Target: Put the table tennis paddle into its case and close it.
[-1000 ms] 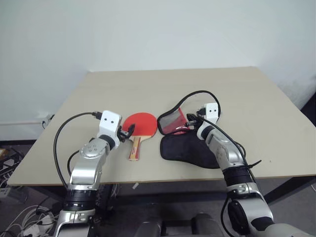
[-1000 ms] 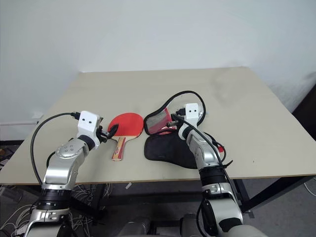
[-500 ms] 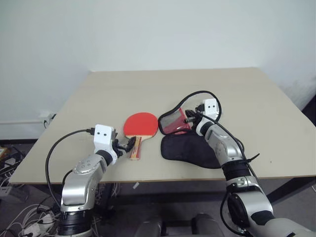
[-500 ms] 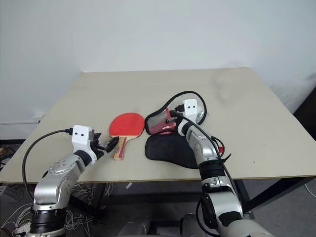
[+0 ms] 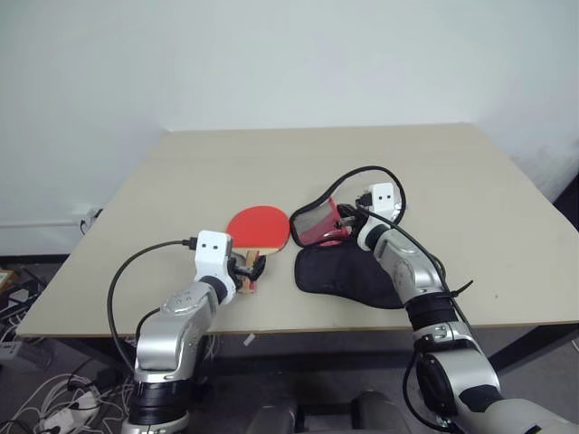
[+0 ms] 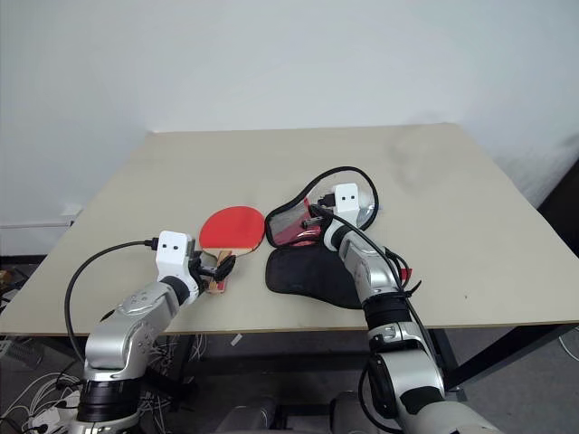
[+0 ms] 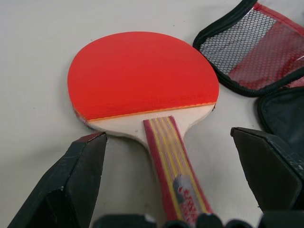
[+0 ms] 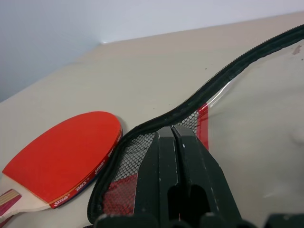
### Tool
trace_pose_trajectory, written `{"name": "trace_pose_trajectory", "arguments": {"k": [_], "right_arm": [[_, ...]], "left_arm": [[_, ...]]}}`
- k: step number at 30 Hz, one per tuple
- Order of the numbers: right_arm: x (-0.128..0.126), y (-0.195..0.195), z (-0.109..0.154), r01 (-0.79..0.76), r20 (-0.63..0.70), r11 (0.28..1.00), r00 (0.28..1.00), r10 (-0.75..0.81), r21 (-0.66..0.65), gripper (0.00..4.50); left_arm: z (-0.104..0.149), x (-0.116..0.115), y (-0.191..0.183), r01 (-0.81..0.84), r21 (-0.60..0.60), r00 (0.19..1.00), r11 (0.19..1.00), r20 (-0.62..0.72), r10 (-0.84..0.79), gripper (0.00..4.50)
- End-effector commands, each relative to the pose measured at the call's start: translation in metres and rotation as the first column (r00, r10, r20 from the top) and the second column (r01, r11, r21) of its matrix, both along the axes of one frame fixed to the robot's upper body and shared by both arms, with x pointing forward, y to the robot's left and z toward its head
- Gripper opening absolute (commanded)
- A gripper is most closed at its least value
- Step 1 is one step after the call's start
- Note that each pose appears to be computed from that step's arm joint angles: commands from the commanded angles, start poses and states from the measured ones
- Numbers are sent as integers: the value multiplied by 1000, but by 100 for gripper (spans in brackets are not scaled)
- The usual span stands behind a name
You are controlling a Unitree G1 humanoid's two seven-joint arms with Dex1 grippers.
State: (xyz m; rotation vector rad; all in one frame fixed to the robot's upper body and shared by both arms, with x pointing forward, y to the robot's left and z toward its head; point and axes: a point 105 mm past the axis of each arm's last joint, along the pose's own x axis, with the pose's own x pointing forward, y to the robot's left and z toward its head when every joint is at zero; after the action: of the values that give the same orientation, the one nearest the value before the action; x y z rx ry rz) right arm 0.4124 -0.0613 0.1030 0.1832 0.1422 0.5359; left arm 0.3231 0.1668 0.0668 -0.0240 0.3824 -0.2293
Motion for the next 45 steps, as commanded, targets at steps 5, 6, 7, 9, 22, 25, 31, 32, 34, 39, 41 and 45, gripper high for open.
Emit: {"name": "trace_pose_trajectory", "arguments": {"k": [5,6,7,9,22,25,31,32,34,39,41,45], "right_arm": [[6,0,27,-9,89,1000,996,10,-3,0],[5,1,29,-28,89,1000,996,28,-5,0],[4,2,32,-57,92,998,994,58,-5,0],[0,3,41,-130,119,991,984,133,-33,0],[-44,-26,40,-533,65,800,820,569,-276,0],[-52,-24,38,-575,52,774,793,607,-264,0],[-58,-18,34,-600,38,757,777,628,-258,0],[-59,-18,33,-600,37,758,777,628,-257,0],[-59,-18,33,-599,38,758,778,627,-258,0],[-57,-18,31,-584,37,769,789,613,-260,0],[-56,-18,31,-582,38,771,791,610,-259,0],[-55,-17,32,-579,43,774,793,607,-257,0]], "left_arm": [[-8,5,-8,0,55,998,999,-66,4,446],[-10,6,-8,-6,62,997,998,-76,11,446],[-11,6,-8,-12,67,997,998,-81,17,446],[-12,6,-9,-17,71,996,997,-89,23,446],[-24,2,-18,-9,73,986,997,-165,21,446],[-27,1,-20,2,73,983,997,-184,11,446],[-29,4,-23,6,57,977,998,-211,6,446],[-30,4,-23,1,51,975,999,-220,10,446],[-31,4,-22,-9,44,974,999,-227,19,446],[-31,5,-22,-35,13,970,999,-240,37,391],[-31,6,-22,-40,13,969,999,-244,42,335],[-30,7,-21,-45,22,969,999,-244,49,227]]}}
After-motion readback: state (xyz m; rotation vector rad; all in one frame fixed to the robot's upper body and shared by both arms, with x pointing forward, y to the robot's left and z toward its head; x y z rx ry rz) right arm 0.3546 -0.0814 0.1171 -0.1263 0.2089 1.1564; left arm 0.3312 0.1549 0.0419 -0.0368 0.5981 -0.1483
